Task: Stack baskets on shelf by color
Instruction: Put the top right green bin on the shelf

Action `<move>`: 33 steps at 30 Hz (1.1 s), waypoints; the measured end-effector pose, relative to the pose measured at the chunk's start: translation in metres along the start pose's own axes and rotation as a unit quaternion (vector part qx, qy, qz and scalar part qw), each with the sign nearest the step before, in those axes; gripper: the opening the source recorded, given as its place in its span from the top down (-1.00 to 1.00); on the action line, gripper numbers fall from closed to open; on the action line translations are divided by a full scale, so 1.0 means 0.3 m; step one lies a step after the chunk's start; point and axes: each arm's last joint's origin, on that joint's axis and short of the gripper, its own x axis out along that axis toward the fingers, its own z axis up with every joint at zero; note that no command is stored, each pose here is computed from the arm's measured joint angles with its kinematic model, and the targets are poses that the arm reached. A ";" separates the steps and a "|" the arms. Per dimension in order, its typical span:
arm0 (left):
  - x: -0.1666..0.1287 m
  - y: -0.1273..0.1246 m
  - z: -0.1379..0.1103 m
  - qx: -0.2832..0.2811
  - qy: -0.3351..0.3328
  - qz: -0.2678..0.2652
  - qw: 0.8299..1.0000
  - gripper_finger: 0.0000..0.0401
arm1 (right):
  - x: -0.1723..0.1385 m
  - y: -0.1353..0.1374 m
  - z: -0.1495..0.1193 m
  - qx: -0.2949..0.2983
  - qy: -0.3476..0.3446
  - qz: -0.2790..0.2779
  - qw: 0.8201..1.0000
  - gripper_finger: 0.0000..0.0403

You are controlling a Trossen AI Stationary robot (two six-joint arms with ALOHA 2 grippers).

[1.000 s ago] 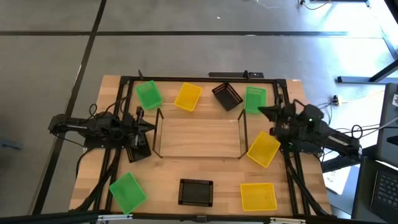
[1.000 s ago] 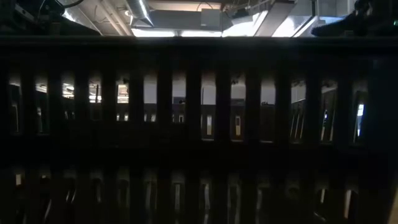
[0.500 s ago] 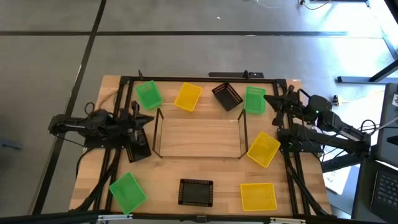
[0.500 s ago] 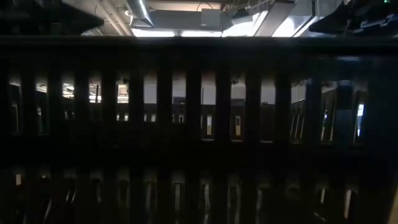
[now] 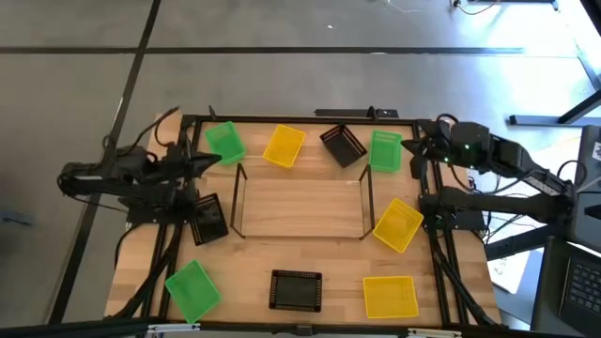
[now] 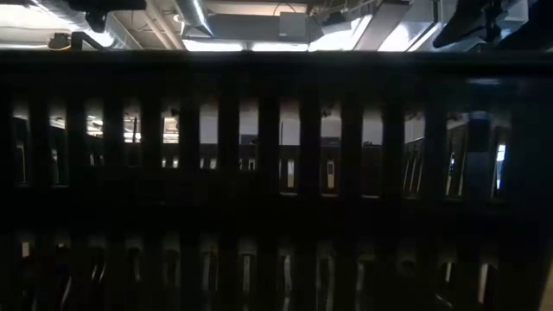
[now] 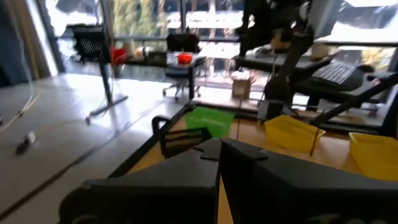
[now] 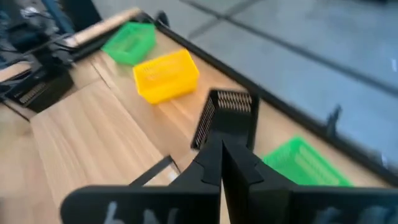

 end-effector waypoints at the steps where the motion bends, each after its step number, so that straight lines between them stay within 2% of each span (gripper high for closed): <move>1: 0.009 -0.004 0.013 -0.003 0.022 0.006 1.000 1.00 | 0.001 0.005 0.013 0.016 0.016 -0.007 1.000 1.00; 5: 0.055 -0.026 0.075 -0.019 0.078 0.024 0.996 1.00 | 0.021 0.018 0.050 0.108 0.087 -0.049 0.989 1.00; 8: 0.086 -0.042 0.107 -0.021 0.115 0.031 0.993 1.00 | 0.052 0.015 0.058 0.179 0.136 -0.100 0.969 1.00; 10: 0.103 -0.050 0.128 -0.029 0.128 0.038 0.991 1.00 | 0.074 0.008 0.055 0.200 0.165 -0.130 0.957 1.00; 15: 0.122 -0.058 0.149 -0.053 0.167 0.060 0.983 1.00 | 0.137 -0.014 0.044 0.191 0.249 -0.158 0.936 0.97; 20: 0.127 -0.061 0.152 -0.055 0.173 0.061 0.981 1.00 | 0.195 -0.036 0.052 0.179 0.280 -0.173 0.927 0.88; 28: 0.126 -0.062 0.152 -0.057 0.174 0.057 0.981 1.00 | 0.286 -0.099 0.063 0.190 0.317 -0.216 0.904 0.56; 33: 0.127 -0.062 0.152 -0.057 0.175 0.056 0.981 1.00 | 0.350 -0.165 0.065 0.224 0.340 -0.253 0.878 0.39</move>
